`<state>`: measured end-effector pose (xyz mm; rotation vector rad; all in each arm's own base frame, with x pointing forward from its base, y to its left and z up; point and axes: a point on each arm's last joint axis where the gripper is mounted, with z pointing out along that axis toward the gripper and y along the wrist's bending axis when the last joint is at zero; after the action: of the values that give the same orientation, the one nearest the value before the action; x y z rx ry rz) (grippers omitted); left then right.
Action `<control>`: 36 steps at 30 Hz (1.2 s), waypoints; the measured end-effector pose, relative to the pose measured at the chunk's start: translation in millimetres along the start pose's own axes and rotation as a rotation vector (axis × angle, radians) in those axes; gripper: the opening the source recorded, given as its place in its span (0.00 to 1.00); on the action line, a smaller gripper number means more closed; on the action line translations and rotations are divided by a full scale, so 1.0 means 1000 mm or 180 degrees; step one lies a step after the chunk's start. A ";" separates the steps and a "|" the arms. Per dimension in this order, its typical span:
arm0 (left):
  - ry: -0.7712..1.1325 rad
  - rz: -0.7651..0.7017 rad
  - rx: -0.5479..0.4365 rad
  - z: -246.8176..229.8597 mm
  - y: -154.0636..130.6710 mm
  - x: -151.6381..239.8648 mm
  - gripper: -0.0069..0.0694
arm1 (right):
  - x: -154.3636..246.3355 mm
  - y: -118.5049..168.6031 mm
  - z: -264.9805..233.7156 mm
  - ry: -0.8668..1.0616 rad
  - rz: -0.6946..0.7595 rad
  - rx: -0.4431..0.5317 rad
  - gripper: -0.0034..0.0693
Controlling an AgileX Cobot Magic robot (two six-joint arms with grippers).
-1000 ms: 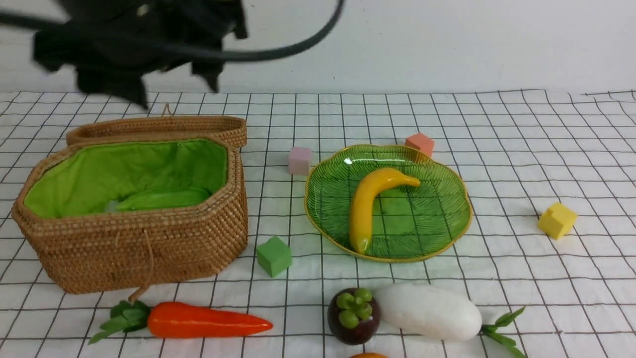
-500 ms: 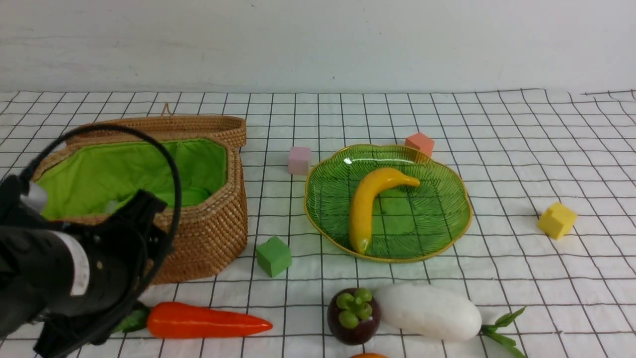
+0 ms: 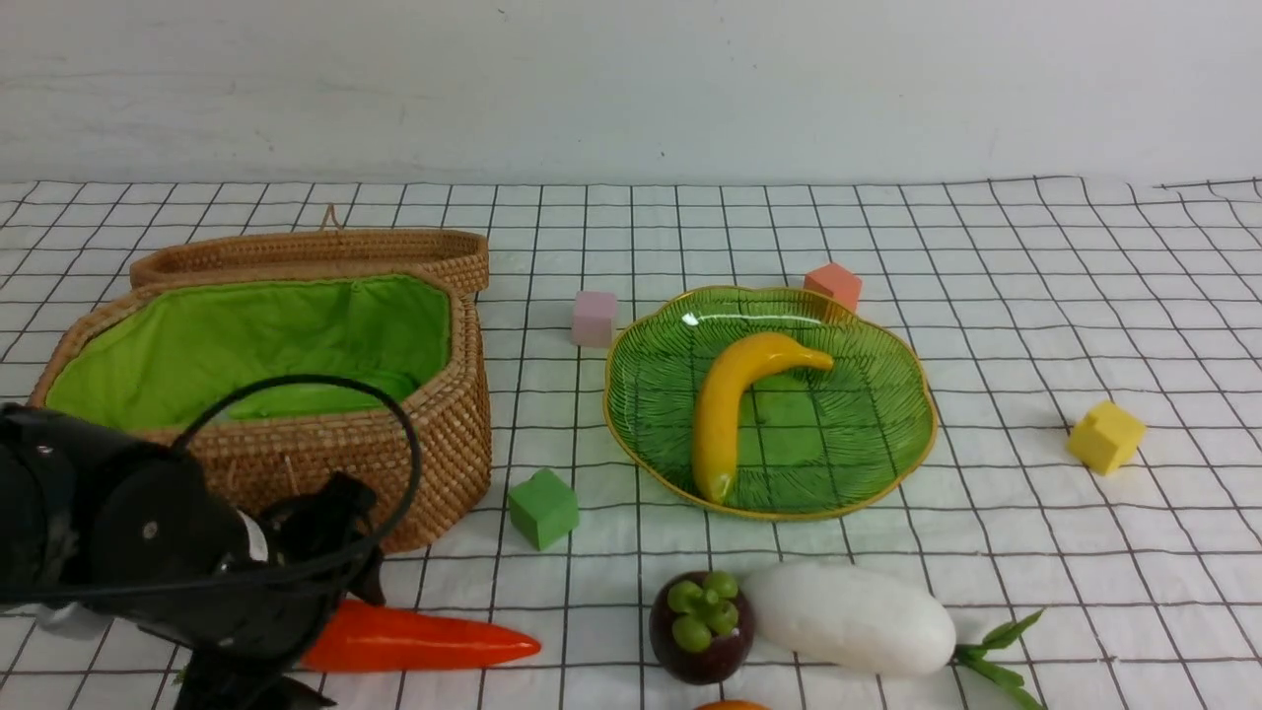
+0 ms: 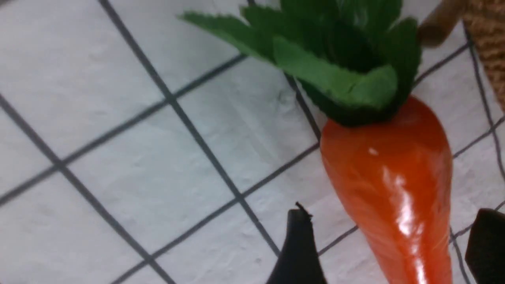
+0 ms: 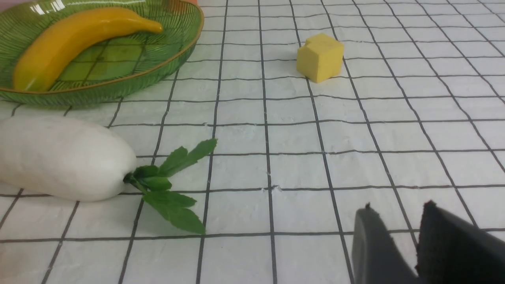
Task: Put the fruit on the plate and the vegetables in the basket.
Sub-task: Use the left arm to grab a carrot and put it into the left basket
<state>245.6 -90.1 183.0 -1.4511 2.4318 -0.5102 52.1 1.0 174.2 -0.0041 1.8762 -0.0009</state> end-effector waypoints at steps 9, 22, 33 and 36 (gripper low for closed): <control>0.0119 -0.0079 0.0043 0.023 -0.003 0.003 0.78 | 0.000 0.000 0.000 0.0000 0.0000 0.0000 0.34; 0.0128 -0.0027 -0.0084 0.030 -0.002 0.002 0.60 | 0.000 0.000 0.000 0.0000 0.0000 0.0000 0.36; 0.0189 0.0219 0.0100 -0.014 -0.002 0.006 0.51 | 0.000 0.000 0.000 0.0000 0.0000 0.0000 0.37; 0.0283 0.0126 0.0449 -0.050 -0.003 0.011 0.51 | 0.000 0.000 0.000 0.0000 0.0000 0.0000 0.37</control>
<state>223.4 -92.8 228.6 -1.3476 2.4313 -0.7361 52.1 1.0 174.2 -0.0041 1.8762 -0.0009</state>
